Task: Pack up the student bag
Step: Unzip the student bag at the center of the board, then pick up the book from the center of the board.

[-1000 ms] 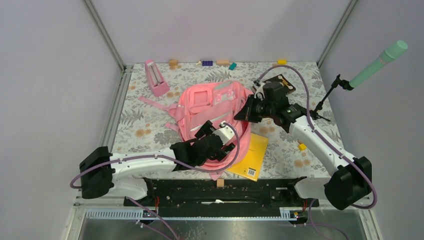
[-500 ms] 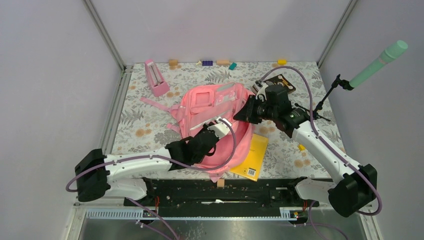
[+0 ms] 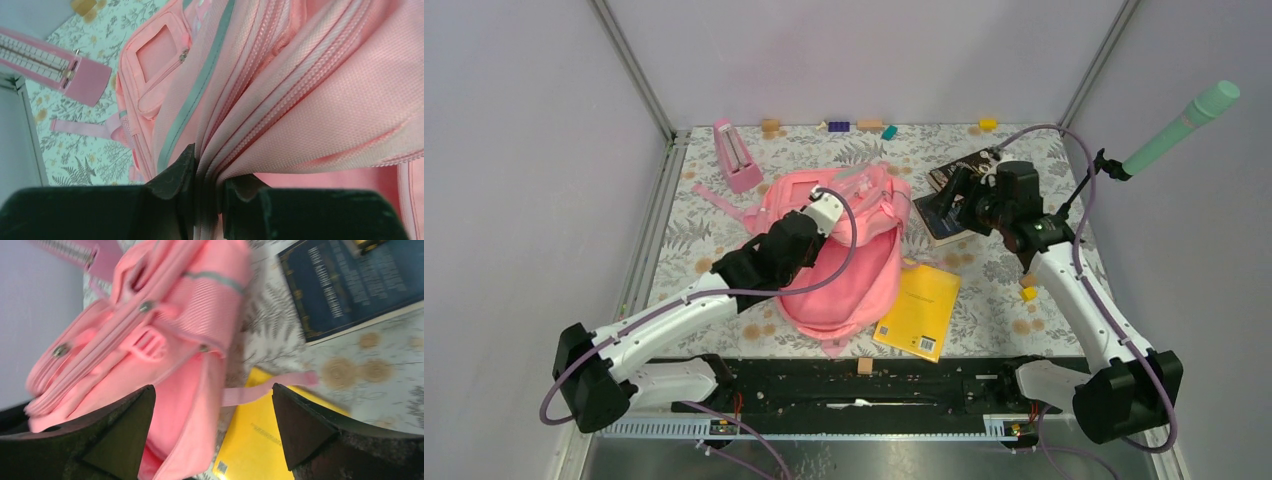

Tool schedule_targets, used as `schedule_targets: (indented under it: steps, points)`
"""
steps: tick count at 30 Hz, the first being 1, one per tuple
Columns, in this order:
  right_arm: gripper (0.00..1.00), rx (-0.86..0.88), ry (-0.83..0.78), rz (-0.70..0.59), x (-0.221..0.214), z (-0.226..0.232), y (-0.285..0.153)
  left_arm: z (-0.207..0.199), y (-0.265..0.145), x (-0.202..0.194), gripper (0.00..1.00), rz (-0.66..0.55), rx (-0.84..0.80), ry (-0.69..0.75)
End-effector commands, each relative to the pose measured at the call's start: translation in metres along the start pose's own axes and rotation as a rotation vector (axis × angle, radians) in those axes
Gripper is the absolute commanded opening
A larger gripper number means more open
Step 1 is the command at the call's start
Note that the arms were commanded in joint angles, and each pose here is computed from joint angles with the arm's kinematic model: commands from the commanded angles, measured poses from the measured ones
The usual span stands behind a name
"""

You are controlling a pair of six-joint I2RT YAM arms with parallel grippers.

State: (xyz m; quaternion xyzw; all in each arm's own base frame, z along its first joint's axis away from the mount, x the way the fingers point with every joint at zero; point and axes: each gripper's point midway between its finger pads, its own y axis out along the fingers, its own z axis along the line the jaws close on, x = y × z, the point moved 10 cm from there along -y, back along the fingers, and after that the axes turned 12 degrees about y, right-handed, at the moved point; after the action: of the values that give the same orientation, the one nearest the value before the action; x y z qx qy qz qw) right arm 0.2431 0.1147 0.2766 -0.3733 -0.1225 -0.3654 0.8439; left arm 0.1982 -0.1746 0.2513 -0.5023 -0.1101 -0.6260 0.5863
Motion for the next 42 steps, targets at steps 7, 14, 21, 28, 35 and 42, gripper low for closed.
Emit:
schedule_targets:
  steps: [7,14,21,28,35,42]
  points:
    - [0.91,-0.172,0.216,-0.330,0.064,-0.065,0.034,0.036,-0.033,0.034,0.00,-0.140,0.037,-0.174]
    - [0.88,-0.200,0.348,-0.460,0.097,-0.098,0.076,0.034,-0.036,0.036,0.00,-0.148,-0.005,-0.171]
    - [0.88,-0.302,0.471,-0.483,0.124,-0.144,0.103,0.034,-0.037,0.038,0.00,-0.153,-0.034,-0.168]
    - [0.87,-0.344,0.528,-0.478,0.146,-0.179,0.124,0.037,-0.039,0.042,0.01,-0.171,-0.070,-0.216]
    - [0.84,-0.353,0.600,-0.470,0.157,-0.196,0.147,0.041,-0.039,0.043,0.01,-0.182,-0.086,-0.245]
    - [0.85,-0.386,0.653,-0.446,0.150,-0.207,0.158,0.044,-0.040,0.046,0.01,-0.196,-0.104,-0.269]
